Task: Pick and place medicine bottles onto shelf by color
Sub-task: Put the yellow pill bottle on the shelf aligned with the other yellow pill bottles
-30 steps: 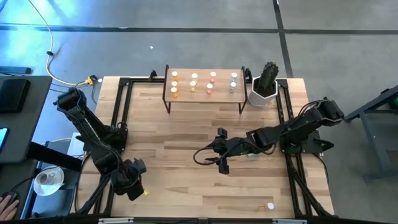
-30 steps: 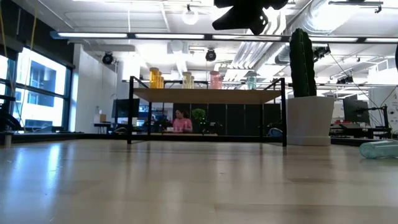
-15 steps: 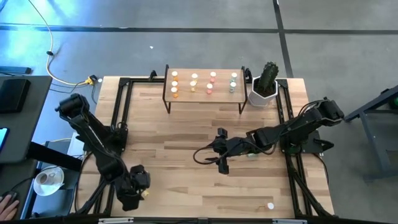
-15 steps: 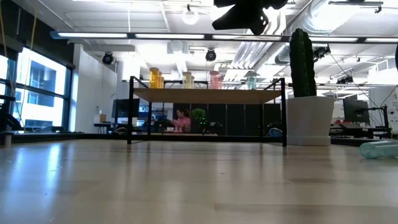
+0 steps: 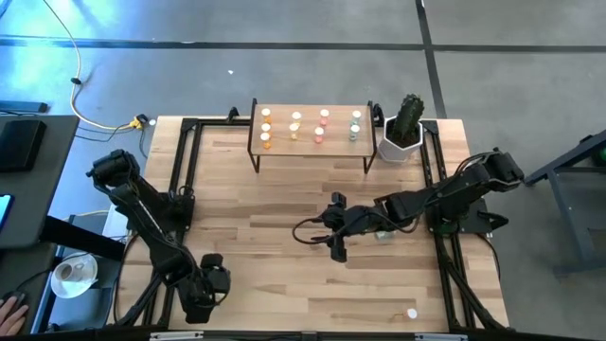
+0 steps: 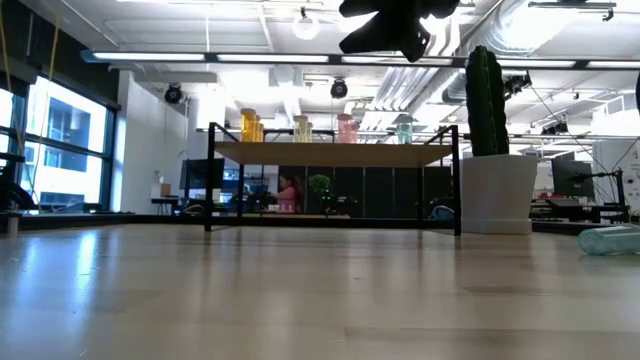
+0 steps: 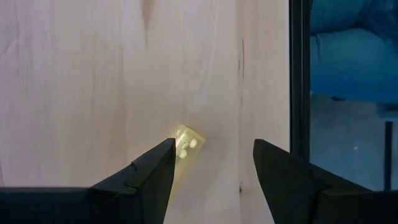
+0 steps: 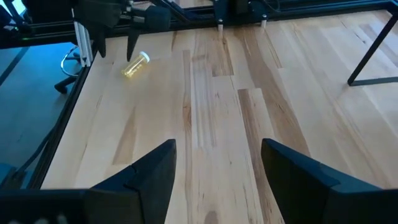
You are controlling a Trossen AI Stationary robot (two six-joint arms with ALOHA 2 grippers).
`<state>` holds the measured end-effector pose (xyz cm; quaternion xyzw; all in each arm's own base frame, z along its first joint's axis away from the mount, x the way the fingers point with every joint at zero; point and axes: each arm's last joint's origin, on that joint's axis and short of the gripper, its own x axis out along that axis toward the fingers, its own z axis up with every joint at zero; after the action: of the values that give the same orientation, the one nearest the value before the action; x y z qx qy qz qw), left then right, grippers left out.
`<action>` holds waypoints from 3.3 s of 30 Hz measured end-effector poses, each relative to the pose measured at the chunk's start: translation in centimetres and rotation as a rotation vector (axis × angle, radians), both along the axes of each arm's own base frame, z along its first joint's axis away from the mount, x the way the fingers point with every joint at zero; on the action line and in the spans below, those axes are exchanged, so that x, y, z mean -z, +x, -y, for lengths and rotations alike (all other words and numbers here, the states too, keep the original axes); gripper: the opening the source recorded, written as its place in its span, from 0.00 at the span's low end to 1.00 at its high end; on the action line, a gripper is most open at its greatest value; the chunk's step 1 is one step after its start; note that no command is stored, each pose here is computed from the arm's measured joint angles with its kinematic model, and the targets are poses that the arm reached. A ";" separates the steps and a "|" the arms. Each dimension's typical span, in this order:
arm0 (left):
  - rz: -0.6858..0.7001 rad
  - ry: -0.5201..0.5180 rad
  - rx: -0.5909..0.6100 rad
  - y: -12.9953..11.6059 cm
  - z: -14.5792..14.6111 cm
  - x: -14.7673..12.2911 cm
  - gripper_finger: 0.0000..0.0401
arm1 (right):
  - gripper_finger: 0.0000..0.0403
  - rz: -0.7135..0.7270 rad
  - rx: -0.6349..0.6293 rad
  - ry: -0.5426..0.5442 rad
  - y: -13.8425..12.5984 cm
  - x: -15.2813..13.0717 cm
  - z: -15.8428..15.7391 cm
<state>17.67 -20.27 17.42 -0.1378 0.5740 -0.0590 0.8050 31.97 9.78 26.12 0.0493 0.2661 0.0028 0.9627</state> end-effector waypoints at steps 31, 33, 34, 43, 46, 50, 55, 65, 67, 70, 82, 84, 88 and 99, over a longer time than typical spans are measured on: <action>-0.055 0.168 0.100 -0.1 0.2 2.6 0.51 | 0.56 -0.003 0.007 0.001 0.0 0.0 0.2; -0.072 0.170 0.107 -0.1 0.4 3.1 0.51 | 0.56 -0.003 0.007 0.001 0.0 0.0 0.2; -0.081 0.173 0.110 -0.1 0.4 3.3 0.51 | 0.56 -0.003 0.007 0.001 0.0 0.0 0.2; -0.104 0.197 0.108 0.0 0.6 4.2 0.50 | 0.56 -0.005 0.007 0.001 0.0 0.0 0.2; -0.101 0.203 0.101 0.0 0.6 4.2 0.45 | 0.56 -0.006 0.007 0.000 0.0 0.0 0.2; -0.100 0.210 0.096 0.1 0.5 4.3 0.37 | 0.56 -0.005 0.010 0.000 0.1 0.0 0.3; -0.115 0.191 0.032 0.4 0.1 4.2 0.26 | 0.56 -0.006 0.017 0.000 0.1 0.0 0.5; -0.214 0.066 -0.148 2.5 -1.9 4.1 0.22 | 0.56 -0.004 -0.028 -0.078 0.2 0.0 0.8; -0.246 0.025 -0.192 3.2 -2.6 4.1 0.22 | 0.56 -0.003 -0.049 -0.111 0.2 0.0 0.8; -0.276 -0.022 -0.256 4.4 -4.0 4.1 0.22 | 0.56 -0.002 -0.075 -0.153 0.2 0.0 0.8; -0.227 -0.266 -0.441 9.9 -12.5 3.7 0.22 | 0.56 -0.012 -0.248 -0.307 0.1 0.2 0.6; -0.187 -0.337 -0.476 10.8 -14.2 3.5 0.22 | 0.56 -0.007 -0.303 -0.321 0.1 0.3 0.5; -0.083 -0.469 -0.531 12.4 -17.1 2.7 0.22 | 0.56 -0.026 -0.368 -0.386 0.5 1.2 0.1; 0.131 -0.737 -0.770 14.7 -22.0 0.7 0.22 | 0.56 -0.045 -0.471 -0.656 1.6 3.9 -1.9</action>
<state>32.32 1.73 16.73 -0.6076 0.3718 0.0344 0.7010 33.52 11.69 22.22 -0.3230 0.2777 0.1371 0.8943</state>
